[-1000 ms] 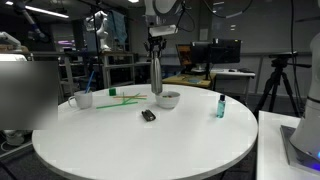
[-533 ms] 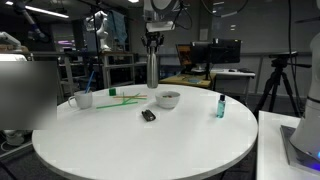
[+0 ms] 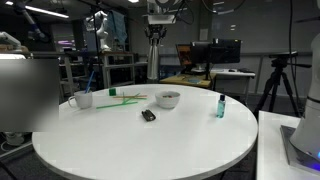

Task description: Move the silver flask from the left to the right

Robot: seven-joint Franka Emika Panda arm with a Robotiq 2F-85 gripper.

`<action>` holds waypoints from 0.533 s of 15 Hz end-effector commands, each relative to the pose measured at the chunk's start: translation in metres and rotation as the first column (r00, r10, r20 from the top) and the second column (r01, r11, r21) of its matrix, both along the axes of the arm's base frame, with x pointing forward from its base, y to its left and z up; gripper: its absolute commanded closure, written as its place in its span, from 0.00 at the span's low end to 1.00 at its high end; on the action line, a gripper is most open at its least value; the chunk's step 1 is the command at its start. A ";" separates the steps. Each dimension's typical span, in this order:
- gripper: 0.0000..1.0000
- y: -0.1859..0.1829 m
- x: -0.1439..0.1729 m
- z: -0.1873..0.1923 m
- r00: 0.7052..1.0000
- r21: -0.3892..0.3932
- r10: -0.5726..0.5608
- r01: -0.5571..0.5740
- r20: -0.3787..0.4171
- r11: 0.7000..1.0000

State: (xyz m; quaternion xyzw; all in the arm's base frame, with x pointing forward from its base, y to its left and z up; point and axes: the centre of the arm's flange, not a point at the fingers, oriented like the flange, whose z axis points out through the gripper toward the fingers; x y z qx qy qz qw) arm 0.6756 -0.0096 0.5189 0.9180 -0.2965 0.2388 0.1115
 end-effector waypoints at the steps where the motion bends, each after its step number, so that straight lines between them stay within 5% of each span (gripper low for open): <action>1: 0.77 -0.028 -0.005 0.019 0.995 -0.012 -0.086 0.086 0.043 0.996; 8: 0.77 -0.061 -0.013 0.013 0.981 -0.005 -0.185 0.186 0.049 0.983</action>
